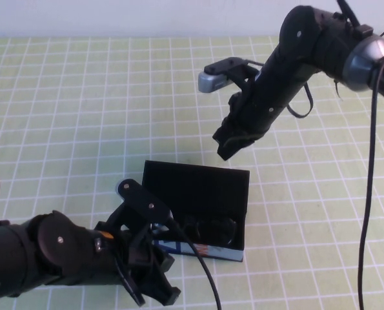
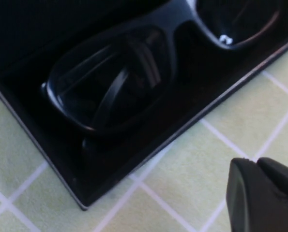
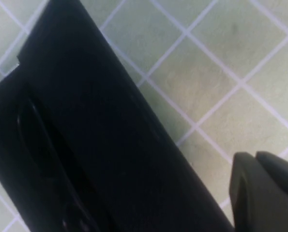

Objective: Return glasses to glasses case
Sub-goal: Close the glasses case

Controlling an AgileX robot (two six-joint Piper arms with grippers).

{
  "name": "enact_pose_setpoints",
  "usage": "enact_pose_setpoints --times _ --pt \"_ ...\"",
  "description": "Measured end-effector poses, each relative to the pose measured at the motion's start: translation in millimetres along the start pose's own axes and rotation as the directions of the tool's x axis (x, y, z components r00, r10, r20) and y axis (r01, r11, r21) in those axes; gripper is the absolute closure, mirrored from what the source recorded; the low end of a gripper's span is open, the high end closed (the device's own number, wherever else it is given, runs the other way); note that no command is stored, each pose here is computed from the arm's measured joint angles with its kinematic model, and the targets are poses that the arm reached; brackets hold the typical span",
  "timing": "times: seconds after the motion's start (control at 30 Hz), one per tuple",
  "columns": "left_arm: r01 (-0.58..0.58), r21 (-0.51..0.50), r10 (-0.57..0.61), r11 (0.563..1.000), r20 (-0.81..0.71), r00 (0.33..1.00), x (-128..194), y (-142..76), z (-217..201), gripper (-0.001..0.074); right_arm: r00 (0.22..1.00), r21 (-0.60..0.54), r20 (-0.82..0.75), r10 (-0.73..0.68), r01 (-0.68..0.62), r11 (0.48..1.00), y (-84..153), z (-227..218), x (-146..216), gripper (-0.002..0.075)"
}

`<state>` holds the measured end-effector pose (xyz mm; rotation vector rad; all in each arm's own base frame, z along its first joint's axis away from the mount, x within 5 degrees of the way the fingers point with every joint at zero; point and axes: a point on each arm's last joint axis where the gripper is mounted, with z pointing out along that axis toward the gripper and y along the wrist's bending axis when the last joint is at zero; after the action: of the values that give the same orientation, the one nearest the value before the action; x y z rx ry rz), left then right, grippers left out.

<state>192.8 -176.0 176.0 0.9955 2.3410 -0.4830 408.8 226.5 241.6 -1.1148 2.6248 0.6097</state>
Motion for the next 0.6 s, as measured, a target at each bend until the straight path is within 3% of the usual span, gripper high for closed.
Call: enact_pose_setpoints --times 0.6 --pt "0.024 -0.073 -0.021 0.997 0.043 0.999 -3 8 4 0.0740 1.000 -0.125 0.030 -0.006 0.009 0.992 3 18 -3 0.0742"
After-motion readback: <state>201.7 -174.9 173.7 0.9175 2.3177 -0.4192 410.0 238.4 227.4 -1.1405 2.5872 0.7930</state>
